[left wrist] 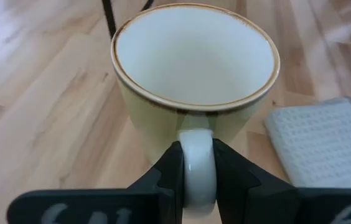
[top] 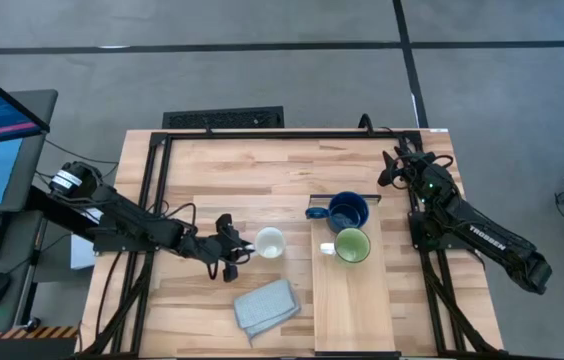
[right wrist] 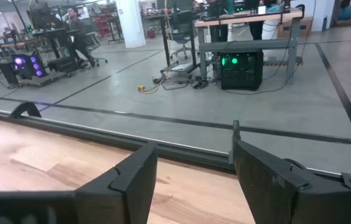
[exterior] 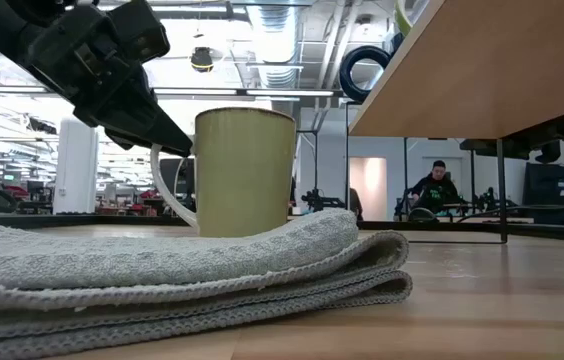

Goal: Stack small to large cups/mugs on shelf
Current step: Put the white cup on the shelf

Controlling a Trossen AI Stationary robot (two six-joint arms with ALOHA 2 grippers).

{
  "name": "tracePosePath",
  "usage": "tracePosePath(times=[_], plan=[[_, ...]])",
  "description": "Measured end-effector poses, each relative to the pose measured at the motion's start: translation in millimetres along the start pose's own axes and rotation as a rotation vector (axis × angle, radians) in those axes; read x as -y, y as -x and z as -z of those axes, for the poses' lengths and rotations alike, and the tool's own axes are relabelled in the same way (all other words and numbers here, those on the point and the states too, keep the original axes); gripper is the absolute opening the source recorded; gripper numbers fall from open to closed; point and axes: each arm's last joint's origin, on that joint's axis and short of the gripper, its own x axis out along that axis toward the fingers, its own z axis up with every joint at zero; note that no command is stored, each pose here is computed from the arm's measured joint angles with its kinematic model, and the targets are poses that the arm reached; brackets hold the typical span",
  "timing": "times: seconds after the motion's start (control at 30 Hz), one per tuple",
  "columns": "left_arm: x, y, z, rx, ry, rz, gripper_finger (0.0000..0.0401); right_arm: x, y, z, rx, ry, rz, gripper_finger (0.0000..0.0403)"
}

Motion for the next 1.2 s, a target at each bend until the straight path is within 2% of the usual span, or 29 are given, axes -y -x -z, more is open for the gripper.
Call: tracePosePath(times=[0.2, 0.43, 0.8, 1.2], plan=[[-3, -2, -5, 0.040, -0.045, -0.023, 0.0044, -1, 0, 0, -0.006, 0.001, -0.024, 0.0235], [0, -2, -11, 0.056, -0.083, 0.052, 0.0044, -1, 0, 0, -0.007, 0.001, -0.027, 0.0235], [16, 6, -60, -0.051, -0.162, 0.015, 0.0044, -1, 0, 1, -0.008, 0.001, -0.028, 0.0235], [42, 33, -103, -0.079, -0.174, 0.059, 0.0044, -1, 0, 1, -0.009, 0.002, -0.028, 0.0235]])
